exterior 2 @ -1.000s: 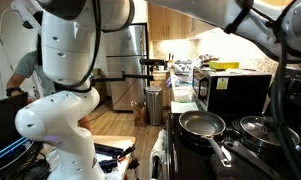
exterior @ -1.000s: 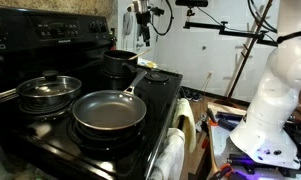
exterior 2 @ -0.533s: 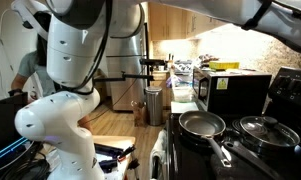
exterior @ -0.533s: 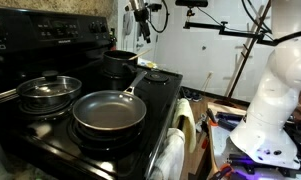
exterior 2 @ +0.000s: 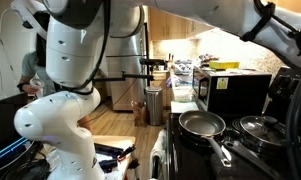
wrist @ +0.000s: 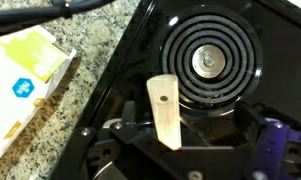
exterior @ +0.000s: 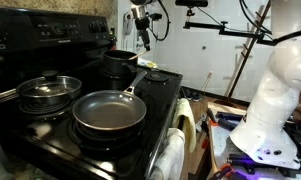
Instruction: Remove the wooden spoon from the pot on the right side of the stove and place it on the left side of the countertop
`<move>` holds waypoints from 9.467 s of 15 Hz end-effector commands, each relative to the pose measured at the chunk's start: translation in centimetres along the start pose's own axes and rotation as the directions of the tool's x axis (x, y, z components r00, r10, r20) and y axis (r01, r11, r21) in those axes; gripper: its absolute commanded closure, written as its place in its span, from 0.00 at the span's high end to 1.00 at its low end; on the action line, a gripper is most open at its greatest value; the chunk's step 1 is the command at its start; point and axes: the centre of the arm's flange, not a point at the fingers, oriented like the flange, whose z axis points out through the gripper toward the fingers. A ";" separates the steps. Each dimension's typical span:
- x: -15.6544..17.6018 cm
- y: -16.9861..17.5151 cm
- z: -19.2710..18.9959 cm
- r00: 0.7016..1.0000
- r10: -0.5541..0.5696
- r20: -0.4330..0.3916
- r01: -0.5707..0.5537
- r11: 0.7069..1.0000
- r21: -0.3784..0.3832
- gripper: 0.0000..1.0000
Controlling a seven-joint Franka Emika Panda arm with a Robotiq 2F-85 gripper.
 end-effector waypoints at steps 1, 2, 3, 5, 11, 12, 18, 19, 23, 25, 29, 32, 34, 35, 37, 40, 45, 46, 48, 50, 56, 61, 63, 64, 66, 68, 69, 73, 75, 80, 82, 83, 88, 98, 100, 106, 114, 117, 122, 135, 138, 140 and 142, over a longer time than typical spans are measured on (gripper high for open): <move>0.0 0.0 -0.2 1.000 0.000 -0.002 0.000 1.000 -0.001 1.00; 0.0 -0.1 -0.3 1.000 0.000 -0.005 0.000 1.000 -0.003 1.00; 0.0 -0.1 -0.4 1.000 0.000 -0.006 0.000 1.000 -0.003 1.00; 0.0 -0.1 -0.4 1.000 0.000 -0.006 0.000 1.000 -0.003 1.00; 0.2 1.1 -1.7 1.000 0.014 0.026 -0.013 1.000 -0.020 1.00; 0.2 1.4 -2.2 1.000 0.019 0.023 -0.018 1.000 -0.019 1.00; -0.5 1.1 -0.9 0.999 0.031 0.034 -0.032 0.999 0.008 1.00; -0.6 0.9 -0.2 0.999 0.031 0.041 -0.032 0.999 0.017 1.00; -0.4 0.9 1.9 0.997 0.043 0.058 -0.045 0.998 0.040 1.00; -0.3 1.2 2.2 0.997 0.046 0.063 -0.050 0.997 0.055 0.75; -0.1 1.8 1.5 0.996 0.054 0.071 -0.058 0.997 0.054 0.53; -0.4 1.9 0.9 0.996 0.066 0.060 -0.068 0.997 0.040 0.33; -0.6 1.9 0.8 0.996 0.074 0.052 -0.076 0.996 0.039 0.20; -0.7 1.9 0.7 0.996 0.077 0.050 -0.079 0.996 0.034 0.14; -0.8 2.0 0.5 0.995 0.084 0.050 -0.086 0.996 0.034 0.06; -1.7 2.3 0.1 0.993 0.109 0.041 -0.110 0.994 0.028 0.07; -4.8 3.8 -3.2 0.991 0.130 -0.025 -0.129 0.991 0.028 0.07; -5.5 3.9 -4.3 0.990 0.130 -0.048 -0.129 0.991 0.033 0.07; -6.8 3.9 -6.0 0.989 0.125 -0.081 -0.122 0.992 0.039 0.07; -8.3 3.3 -7.7 0.989 0.104 -0.106 -0.100 0.994 0.042 0.07; -10.0 0.1 -10.8 0.977 -0.024 -0.211 0.036 0.998 0.056 0.07; -8.9 -3.1 -8.8 0.925 -0.192 -0.329 0.243 0.962 0.123 0.07; -9.1 -4.0 -7.7 0.906 -0.260 -0.333 0.316 0.941 0.124 0.07; -9.4 -4.5 -7.0 0.898 -0.298 -0.325 0.350 0.930 0.115 0.07; -10.0 -5.7 -5.9 0.877 -0.364 -0.313 0.409 0.908 0.090 0.07; -10.3 -7.3 -5.0 0.859 -0.409 -0.308 0.443 0.896 0.046 0.07; -10.4 -8.1 -4.7 0.850 -0.429 -0.305 0.457 0.889 0.024 0.07; -11.2 -12.8 -3.6 0.835 -0.420 -0.357 0.444 0.896 -0.014 0.07; -9.3 -10.5 -4.2 0.841 -0.428 -0.332 0.458 0.889 0.014 0.30; -9.7 -12.1 -4.2 0.810 -0.483 -0.334 0.497 0.866 -0.048 0.07; -7.6 -13.2 -4.4 0.767 -0.576 -0.281 0.579 0.811 -0.081 0.07; -6.8 -13.9 -4.3 0.748 -0.615 -0.249 0.613 0.784 -0.095 0.07; -2.0 -18.7 -3.2 0.611 -0.782 -0.122 0.773 0.623 -0.119 0.07; 3.0 -24.1 -4.6 0.447 -0.892 -0.065 0.859 0.449 -0.245 0.07; 3.1 -24.3 -4.7 0.442 -0.895 -0.064 0.862 0.443 -0.247 0.30; 4.9 -25.6 -5.0 0.402 -0.914 -0.057 0.879 0.403 -0.254 0.07; 12.5 -36.7 -3.7 0.162 -0.987 -0.014 0.964 0.161 -0.209 0.07; 13.9 -41.5 -2.4 0.114 -0.993 -0.043 0.977 0.120 -0.175 0.07; 15.8 -47.7 -1.2 0.069 -0.987 -0.142 0.986 0.090 -0.144 0.07; 18.5 -52.9 -0.4 0.022 -0.985 -0.170 0.986 0.049 -0.157 0.07; 20.7 -55.8 -0.1 -0.023 -0.984 -0.175 0.987 0.006 -0.160 0.07; 22.4 -58.1 0.3 -0.079 -0.981 -0.177 0.984 -0.049 -0.168 0.07; 24.2 -59.9 1.3 -0.125 -0.972 -0.197 0.980 -0.090 -0.177 0.07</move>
